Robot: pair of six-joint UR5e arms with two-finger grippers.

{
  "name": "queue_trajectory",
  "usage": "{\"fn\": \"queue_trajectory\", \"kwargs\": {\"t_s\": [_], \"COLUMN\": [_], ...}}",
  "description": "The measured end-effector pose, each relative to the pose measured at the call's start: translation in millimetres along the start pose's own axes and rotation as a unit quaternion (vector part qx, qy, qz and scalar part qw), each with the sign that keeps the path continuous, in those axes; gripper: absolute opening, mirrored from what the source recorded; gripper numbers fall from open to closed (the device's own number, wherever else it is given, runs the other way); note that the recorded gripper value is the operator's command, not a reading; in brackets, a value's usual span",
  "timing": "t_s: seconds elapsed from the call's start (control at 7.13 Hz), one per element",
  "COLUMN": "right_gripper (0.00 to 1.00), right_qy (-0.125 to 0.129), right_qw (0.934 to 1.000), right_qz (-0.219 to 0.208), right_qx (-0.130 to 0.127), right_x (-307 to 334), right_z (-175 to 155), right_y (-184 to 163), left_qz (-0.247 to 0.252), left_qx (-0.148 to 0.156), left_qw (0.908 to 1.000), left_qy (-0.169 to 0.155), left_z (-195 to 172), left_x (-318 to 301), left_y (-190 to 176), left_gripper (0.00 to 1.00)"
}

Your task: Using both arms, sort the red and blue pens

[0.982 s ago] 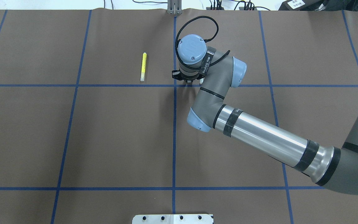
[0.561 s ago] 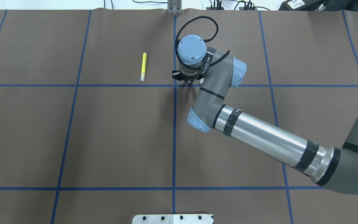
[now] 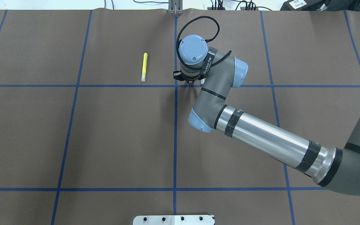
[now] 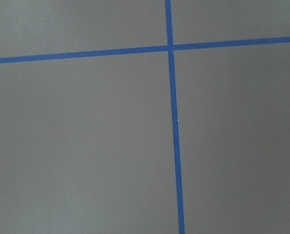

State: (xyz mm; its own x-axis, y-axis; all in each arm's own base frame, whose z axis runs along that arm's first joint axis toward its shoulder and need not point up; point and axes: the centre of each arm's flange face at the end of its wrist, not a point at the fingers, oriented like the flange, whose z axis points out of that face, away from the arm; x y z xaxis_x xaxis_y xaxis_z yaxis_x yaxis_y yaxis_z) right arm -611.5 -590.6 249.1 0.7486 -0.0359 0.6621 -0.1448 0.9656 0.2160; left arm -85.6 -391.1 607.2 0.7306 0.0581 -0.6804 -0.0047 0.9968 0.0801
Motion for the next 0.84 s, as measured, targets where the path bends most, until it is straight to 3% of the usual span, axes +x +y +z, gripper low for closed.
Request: {"fn": "queue_trajectory", "kwargs": {"t_s": [0.42, 0.84], "right_gripper": [0.0, 0.0], "right_qy": [-0.012, -0.031], "right_qw": [0.9998, 0.999], "right_qz": [-0.01, -0.004], "right_qx": [0.013, 0.031], "right_x": [-11.4, -20.6], "right_z": [-22.0, -65.5], "right_y": [-17.6, -51.3], "left_qz": [0.0, -0.001], "left_qx": [0.0, -0.001], "left_qw": [1.0, 1.0], "left_qy": [0.0, 0.0], "left_z": [-0.4, 0.7], "left_x": [0.4, -0.5], "left_y": [-0.1, 1.4], "left_gripper": [1.0, 1.0]}}
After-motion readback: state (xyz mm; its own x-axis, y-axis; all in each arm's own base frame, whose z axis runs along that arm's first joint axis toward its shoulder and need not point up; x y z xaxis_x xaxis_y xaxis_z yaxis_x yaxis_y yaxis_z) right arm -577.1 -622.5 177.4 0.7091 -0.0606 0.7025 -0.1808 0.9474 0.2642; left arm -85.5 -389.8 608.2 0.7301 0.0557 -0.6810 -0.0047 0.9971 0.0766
